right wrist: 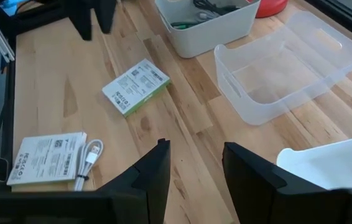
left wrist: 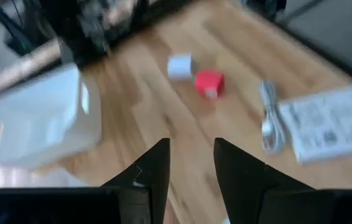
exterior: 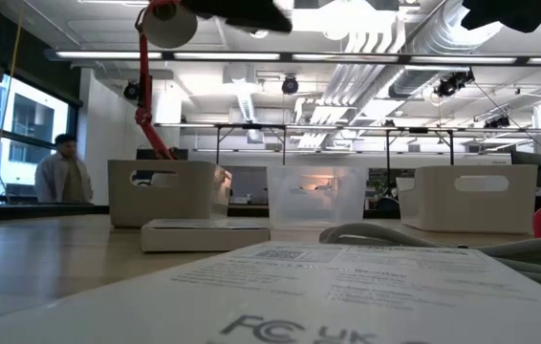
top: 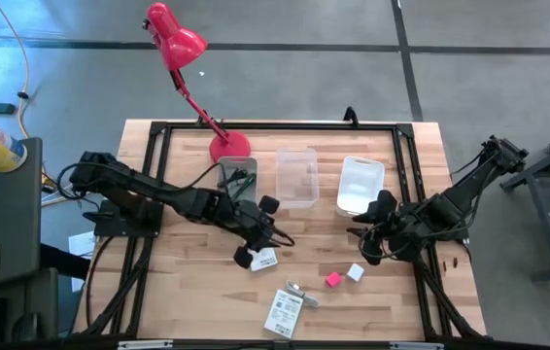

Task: Pick and place items into bin
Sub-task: Put the white charger cable into the gray bin

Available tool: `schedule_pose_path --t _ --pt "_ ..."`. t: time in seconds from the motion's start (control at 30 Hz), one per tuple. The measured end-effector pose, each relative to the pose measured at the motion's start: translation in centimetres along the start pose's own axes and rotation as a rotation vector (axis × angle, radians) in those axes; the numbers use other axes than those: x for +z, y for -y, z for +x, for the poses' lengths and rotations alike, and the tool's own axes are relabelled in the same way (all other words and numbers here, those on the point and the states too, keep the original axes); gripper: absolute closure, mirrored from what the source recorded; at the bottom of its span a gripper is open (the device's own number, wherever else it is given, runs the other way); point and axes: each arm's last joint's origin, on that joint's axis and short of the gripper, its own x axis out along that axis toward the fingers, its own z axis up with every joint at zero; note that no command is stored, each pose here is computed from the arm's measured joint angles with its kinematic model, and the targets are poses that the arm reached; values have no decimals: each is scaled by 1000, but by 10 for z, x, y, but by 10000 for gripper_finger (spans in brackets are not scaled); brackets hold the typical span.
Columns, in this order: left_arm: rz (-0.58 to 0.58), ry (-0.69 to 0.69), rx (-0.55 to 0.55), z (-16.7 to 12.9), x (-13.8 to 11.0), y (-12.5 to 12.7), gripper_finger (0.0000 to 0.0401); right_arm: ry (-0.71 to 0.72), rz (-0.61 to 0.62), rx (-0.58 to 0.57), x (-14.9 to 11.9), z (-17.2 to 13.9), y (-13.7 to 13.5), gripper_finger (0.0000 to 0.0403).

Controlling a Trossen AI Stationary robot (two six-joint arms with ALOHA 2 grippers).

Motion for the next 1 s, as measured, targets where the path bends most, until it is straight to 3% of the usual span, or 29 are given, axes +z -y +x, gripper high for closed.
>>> schedule_pose_path --t 0.1,0.17,0.37,0.67,1.0 --pt "6 16 7 9 3 7 288 -7 -3 8 -1 0 -1 265" --pt "30 -1 -37 13 0 13 290 -12 -7 11 -1 -1 -1 265" --pt "60 129 -169 42 3 27 309 -24 -28 2 -4 -1 -1 265" --pt "-36 104 -286 87 -16 38 320 -98 -97 -10 -11 3 -3 265" --pt "-19 63 -368 131 0 46 300 -135 -143 3 -15 1 -3 265"
